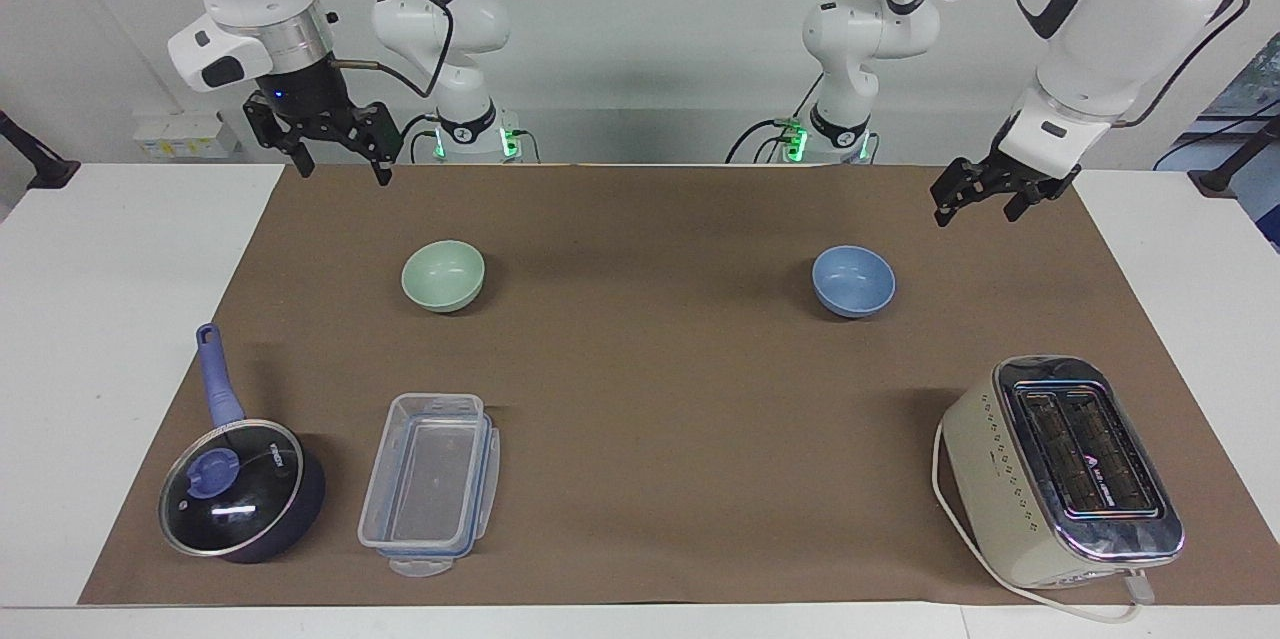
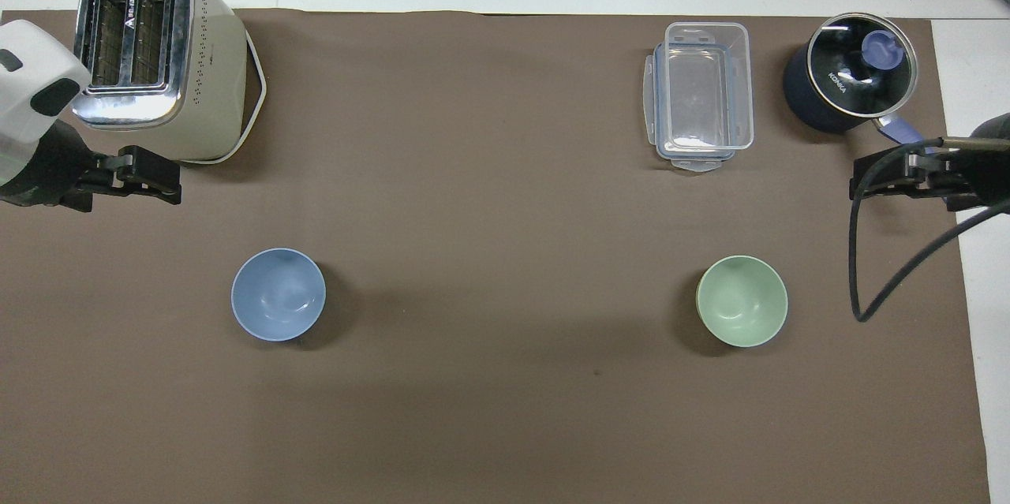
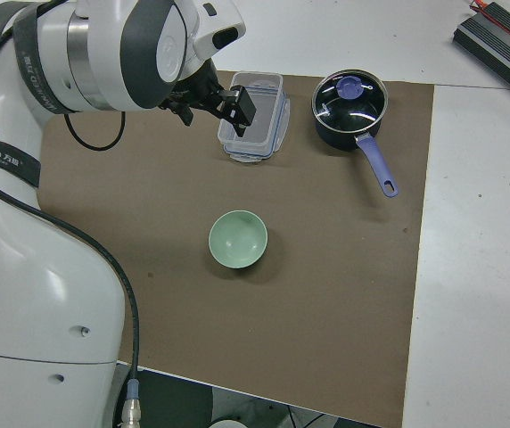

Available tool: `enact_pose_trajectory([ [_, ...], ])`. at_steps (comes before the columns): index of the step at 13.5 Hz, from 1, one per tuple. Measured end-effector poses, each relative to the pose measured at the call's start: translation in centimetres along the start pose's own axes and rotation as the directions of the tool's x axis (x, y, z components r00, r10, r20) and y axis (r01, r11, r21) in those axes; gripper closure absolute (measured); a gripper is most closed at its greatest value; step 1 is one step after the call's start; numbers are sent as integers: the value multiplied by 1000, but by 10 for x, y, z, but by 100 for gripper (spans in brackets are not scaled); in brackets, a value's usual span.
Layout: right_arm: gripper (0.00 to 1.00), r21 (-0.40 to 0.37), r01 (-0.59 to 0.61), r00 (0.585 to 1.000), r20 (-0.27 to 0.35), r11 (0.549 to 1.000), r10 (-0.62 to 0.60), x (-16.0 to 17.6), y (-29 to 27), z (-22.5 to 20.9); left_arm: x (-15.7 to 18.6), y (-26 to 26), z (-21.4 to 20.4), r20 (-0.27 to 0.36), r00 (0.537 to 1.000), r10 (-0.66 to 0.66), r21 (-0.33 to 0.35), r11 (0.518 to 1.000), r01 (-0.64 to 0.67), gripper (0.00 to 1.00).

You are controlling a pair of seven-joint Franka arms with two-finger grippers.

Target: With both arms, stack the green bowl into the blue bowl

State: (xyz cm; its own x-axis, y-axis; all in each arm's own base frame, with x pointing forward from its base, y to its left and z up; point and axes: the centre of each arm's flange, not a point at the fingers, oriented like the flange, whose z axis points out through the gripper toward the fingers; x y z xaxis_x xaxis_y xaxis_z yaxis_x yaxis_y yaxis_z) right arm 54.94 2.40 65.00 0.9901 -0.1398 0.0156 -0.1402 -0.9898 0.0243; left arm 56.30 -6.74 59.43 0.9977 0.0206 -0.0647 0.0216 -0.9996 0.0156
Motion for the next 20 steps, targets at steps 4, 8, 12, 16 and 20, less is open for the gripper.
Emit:
enact_pose_trajectory([
  [4, 0, 0, -22, 1000, 1, 1000, 22, 2, 12, 0, -1, 0, 0, 6, 1000, 3, 1, 1000, -3, 0],
  [8, 0, 0, -24, 1000, -3, 1000, 24, 3, 13, 0, -1, 0, 1, 8, 1000, 3, 1, 1000, -3, 0],
  [12, 0, 3, -24, 1000, -13, 1000, 24, 4, 13, -1, -1, 0, 1, 8, 1000, 2, 1, 1000, -2, 0],
  [16, 0, 3, -25, 1000, -14, 1000, 25, 4, 13, -1, -1, 2, 1, 8, 1000, 6, 0, 1000, -6, 0],
  [20, 0, 10, -25, 1000, -15, 1000, 25, 4, 13, -3, -2, 4, 0, 5, 1000, 8, -4, 1000, -8, 0],
])
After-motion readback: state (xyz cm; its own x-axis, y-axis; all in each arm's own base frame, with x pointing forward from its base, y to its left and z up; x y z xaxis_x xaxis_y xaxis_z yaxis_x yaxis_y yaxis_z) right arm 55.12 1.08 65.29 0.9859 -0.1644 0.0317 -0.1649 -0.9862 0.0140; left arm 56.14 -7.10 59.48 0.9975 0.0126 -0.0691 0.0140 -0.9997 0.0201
